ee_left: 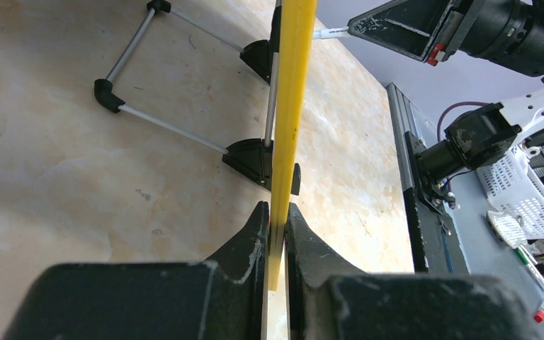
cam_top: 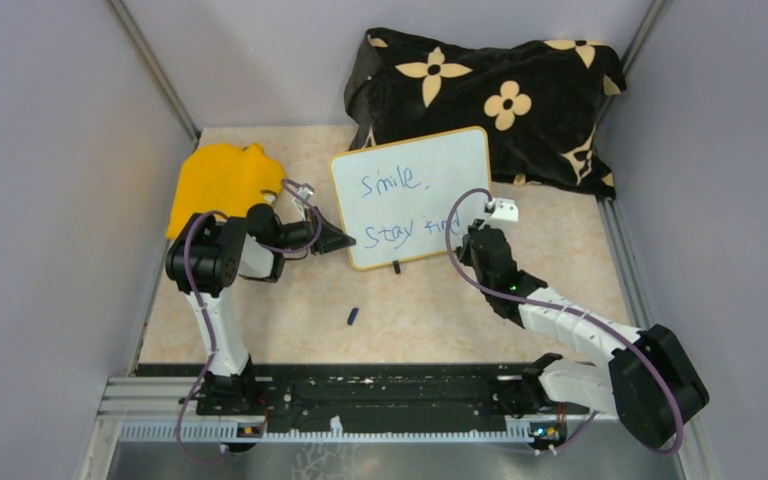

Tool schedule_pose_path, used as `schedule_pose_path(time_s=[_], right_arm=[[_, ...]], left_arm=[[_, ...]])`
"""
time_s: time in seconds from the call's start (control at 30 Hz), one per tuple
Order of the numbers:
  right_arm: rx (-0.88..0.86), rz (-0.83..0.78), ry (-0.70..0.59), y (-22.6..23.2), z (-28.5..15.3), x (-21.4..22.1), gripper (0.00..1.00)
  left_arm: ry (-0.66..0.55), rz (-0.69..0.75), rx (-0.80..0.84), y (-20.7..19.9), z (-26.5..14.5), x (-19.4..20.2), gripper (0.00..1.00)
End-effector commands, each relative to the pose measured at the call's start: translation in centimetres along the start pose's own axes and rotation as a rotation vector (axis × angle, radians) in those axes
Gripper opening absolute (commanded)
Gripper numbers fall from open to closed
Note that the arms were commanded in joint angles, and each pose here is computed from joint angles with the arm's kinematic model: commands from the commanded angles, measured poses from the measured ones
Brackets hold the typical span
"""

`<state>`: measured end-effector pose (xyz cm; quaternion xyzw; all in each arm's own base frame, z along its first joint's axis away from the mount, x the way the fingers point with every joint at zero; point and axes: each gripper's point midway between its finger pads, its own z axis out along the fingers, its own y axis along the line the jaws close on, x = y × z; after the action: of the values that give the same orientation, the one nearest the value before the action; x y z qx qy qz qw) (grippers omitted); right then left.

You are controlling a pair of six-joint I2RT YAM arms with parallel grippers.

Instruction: Write a sentence on the whiteboard

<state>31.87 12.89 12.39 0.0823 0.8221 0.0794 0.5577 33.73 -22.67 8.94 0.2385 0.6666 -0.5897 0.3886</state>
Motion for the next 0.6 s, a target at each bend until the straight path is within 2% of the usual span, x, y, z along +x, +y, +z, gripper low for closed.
schedule_pose_path(time_s=[0.0, 0.57], right_arm=[[0.030, 0.042, -0.090, 0.2, 0.2, -3.5, 0.00], [0.005, 0.044, -0.143, 1.5, 0.1, -6.6, 0.00]], left_arm=[[0.018, -0.065, -0.027, 0.7, 0.2, 1.0, 0.00], [0.019, -0.063, -0.026, 0.6, 0.2, 1.0, 0.00]])
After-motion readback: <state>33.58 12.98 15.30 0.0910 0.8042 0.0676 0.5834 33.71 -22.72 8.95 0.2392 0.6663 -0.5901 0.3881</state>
